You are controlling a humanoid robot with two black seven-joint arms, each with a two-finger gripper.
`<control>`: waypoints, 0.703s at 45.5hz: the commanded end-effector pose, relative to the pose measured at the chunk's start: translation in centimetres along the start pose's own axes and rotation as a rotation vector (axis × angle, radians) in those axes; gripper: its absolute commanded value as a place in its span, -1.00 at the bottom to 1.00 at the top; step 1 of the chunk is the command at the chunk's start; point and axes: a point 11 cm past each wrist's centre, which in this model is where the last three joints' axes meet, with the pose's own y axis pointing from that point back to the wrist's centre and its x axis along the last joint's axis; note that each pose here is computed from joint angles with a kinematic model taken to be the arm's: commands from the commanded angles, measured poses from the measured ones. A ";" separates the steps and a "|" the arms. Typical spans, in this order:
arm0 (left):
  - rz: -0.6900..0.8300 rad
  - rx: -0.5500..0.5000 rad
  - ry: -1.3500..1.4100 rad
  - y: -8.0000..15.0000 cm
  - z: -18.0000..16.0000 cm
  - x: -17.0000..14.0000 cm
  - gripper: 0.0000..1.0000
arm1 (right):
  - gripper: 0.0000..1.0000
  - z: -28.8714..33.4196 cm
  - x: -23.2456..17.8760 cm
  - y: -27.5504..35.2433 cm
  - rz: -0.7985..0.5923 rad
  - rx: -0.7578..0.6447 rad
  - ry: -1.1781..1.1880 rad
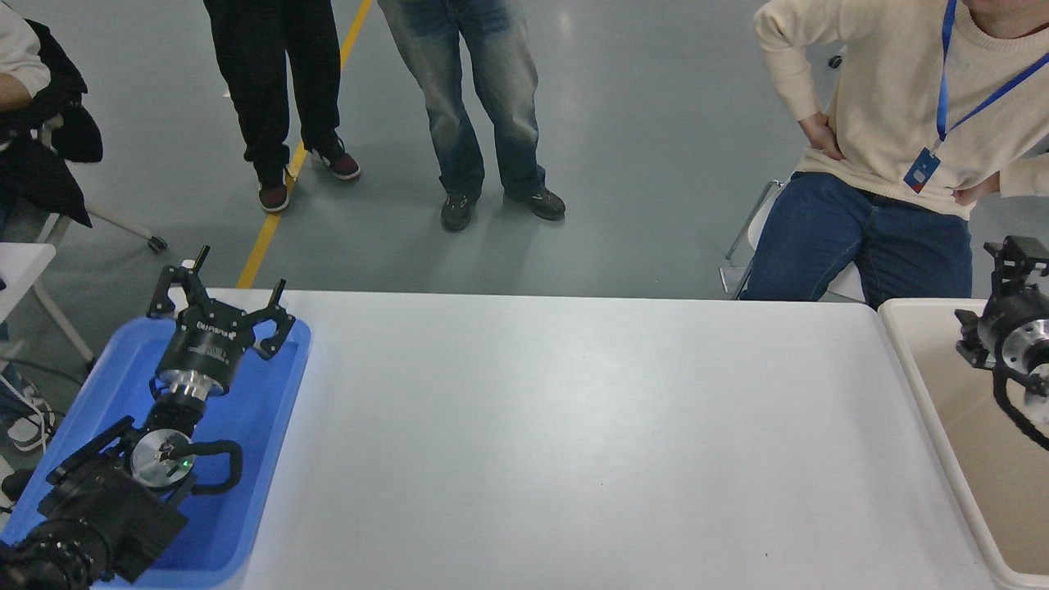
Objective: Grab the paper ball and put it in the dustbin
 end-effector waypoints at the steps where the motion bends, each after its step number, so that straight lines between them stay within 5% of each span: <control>1: -0.001 0.000 0.001 0.0 0.0 0.0 1.00 | 1.00 0.6 -5.1 1.1 -0.108 0.164 -0.225; 15: -0.001 -0.001 0.000 -0.1 0.0 -0.1 1.00 | 1.00 4.5 -9.7 3.0 -0.127 0.199 -0.395; 32: -0.003 0.000 0.001 -0.1 0.0 -0.1 1.00 | 1.00 7.6 -11.5 3.7 -0.137 0.139 -0.301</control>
